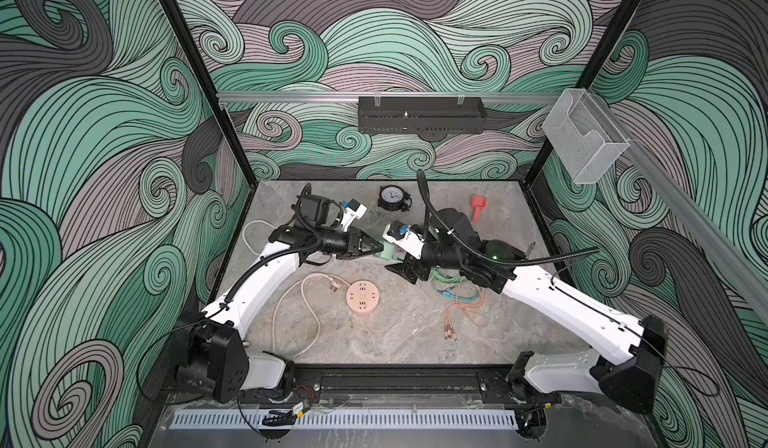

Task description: Insert the plug

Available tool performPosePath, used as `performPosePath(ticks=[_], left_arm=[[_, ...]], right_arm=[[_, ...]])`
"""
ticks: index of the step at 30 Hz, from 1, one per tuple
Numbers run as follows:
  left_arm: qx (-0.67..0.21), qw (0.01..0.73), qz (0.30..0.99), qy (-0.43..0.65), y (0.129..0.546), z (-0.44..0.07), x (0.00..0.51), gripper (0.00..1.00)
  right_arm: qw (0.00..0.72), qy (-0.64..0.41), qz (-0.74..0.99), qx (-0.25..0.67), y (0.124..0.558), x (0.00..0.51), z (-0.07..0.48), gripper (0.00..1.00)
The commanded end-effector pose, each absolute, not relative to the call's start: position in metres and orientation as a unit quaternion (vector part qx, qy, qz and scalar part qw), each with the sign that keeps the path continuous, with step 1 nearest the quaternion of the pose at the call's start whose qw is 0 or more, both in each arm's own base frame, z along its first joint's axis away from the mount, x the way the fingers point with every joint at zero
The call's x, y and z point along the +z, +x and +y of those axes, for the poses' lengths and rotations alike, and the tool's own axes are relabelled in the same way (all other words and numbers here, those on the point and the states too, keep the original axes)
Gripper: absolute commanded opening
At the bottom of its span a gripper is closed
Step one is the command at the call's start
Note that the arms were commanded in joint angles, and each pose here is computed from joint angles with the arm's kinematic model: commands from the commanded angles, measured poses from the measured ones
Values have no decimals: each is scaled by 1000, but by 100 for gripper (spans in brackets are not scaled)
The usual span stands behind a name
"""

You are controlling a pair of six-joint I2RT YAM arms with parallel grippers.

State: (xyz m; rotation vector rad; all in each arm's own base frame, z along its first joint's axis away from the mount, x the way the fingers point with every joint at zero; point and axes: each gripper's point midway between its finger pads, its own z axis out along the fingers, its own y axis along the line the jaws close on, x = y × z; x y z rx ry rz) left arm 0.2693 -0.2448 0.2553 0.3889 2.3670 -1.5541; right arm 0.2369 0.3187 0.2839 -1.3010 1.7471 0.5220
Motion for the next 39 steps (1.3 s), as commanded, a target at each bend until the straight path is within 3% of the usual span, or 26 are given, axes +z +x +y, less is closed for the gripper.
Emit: performPosePath(ticks=[1, 12, 30, 39], left_arm=[[-555, 169, 799, 159, 275, -251, 281, 0], [-593, 224, 757, 160, 294, -259, 315, 0], [-629, 276, 706, 173, 279, -257, 350, 0], [-637, 283, 696, 173, 271, -255, 357, 0]], right_arm=[[456, -444, 733, 239, 239, 304, 300, 80], [449, -242, 687, 518, 213, 321, 292, 73], [445, -152, 603, 645, 252, 347, 315, 74], [448, -139, 582, 664, 258, 361, 317, 66]])
